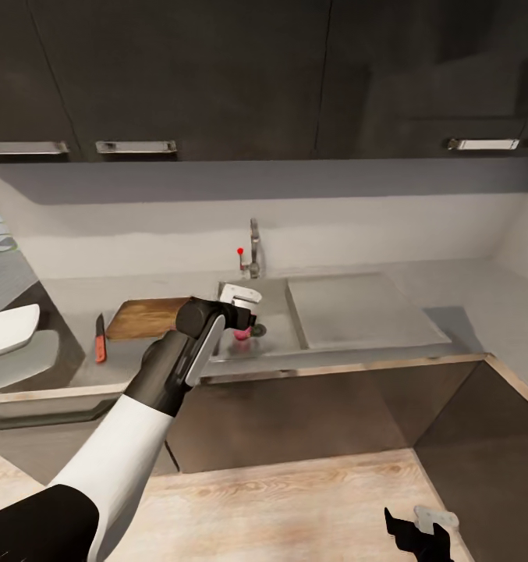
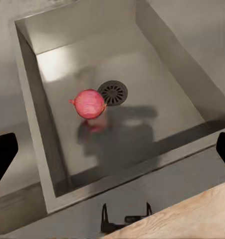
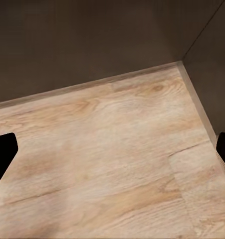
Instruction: In the kitchen, take the Vidalia onion out of the sink, dice it on the chopping board with the paring knife, put the diced onion into the bowl on the countertop, then place both the paring knife and the chopping board into the sink.
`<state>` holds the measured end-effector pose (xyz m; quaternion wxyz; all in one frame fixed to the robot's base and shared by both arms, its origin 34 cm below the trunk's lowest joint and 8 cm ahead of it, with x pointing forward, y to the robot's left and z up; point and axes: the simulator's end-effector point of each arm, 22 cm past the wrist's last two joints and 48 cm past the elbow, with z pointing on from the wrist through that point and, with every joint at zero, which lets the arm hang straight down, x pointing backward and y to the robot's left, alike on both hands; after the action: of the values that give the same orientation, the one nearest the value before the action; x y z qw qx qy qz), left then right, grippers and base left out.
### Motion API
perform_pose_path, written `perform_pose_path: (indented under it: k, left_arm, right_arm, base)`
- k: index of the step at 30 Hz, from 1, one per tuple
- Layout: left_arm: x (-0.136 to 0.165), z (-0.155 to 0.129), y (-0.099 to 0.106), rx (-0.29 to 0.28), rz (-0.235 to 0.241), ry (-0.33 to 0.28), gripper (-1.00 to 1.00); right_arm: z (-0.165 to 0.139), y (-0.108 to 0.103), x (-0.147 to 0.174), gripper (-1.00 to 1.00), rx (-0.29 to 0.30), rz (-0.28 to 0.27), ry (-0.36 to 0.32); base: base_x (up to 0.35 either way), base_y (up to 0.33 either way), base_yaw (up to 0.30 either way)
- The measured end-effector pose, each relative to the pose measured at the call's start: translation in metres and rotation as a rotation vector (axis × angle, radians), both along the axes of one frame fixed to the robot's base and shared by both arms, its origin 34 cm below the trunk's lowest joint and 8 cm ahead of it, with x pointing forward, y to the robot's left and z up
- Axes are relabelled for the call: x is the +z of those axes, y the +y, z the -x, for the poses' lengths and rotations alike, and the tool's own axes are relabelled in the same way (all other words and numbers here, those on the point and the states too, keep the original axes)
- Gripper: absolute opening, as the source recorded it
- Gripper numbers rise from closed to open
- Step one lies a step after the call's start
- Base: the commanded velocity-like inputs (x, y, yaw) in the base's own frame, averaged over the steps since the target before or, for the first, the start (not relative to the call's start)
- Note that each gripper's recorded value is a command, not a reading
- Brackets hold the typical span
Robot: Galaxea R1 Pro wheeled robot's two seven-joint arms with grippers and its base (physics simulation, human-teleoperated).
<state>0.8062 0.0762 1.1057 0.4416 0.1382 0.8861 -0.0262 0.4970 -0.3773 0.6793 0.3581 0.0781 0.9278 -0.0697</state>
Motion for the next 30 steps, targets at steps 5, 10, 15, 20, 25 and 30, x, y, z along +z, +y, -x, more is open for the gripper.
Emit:
perform_pose_path:
  k: [5,10,15,20,25,30]
  left_arm:
    - [-0.004,-0.001,0.0,0.001,-0.001,0.007,1.0]
    - [-0.009,-0.001,0.001,0.001,-0.001,0.014,1.0]
    - [-0.014,-0.003,0.003,0.005,-0.003,0.019,1.0]
    - [-0.026,-0.004,0.009,0.012,-0.013,0.037,1.0]
    - [-0.038,-0.003,0.012,0.015,-0.019,0.059,1.0]
    - [-0.049,-0.003,0.013,0.017,-0.025,0.08,1.0]
  right_arm:
    - [0.002,0.0,-0.002,1.0,0.0,0.0,0.007]
    - [0.005,0.0,-0.005,1.0,-0.001,0.0,0.014]
    - [0.006,0.0,-0.008,1.0,0.0,0.0,0.021]
    - [0.008,0.0,-0.01,1.0,0.0,0.0,0.028]
    - [0.011,0.0,-0.013,1.0,0.0,0.0,0.035]
    - [0.013,0.0,-0.015,1.0,0.0,0.0,0.042]
  base:
    - [0.302,-0.069,0.0]
    - [0.313,-0.012,0.0]
    - [0.279,0.101,0.0]
    - [0.12,0.159,0.0]
    - [0.023,0.04,0.0]
    - [0.005,0.009,0.0]
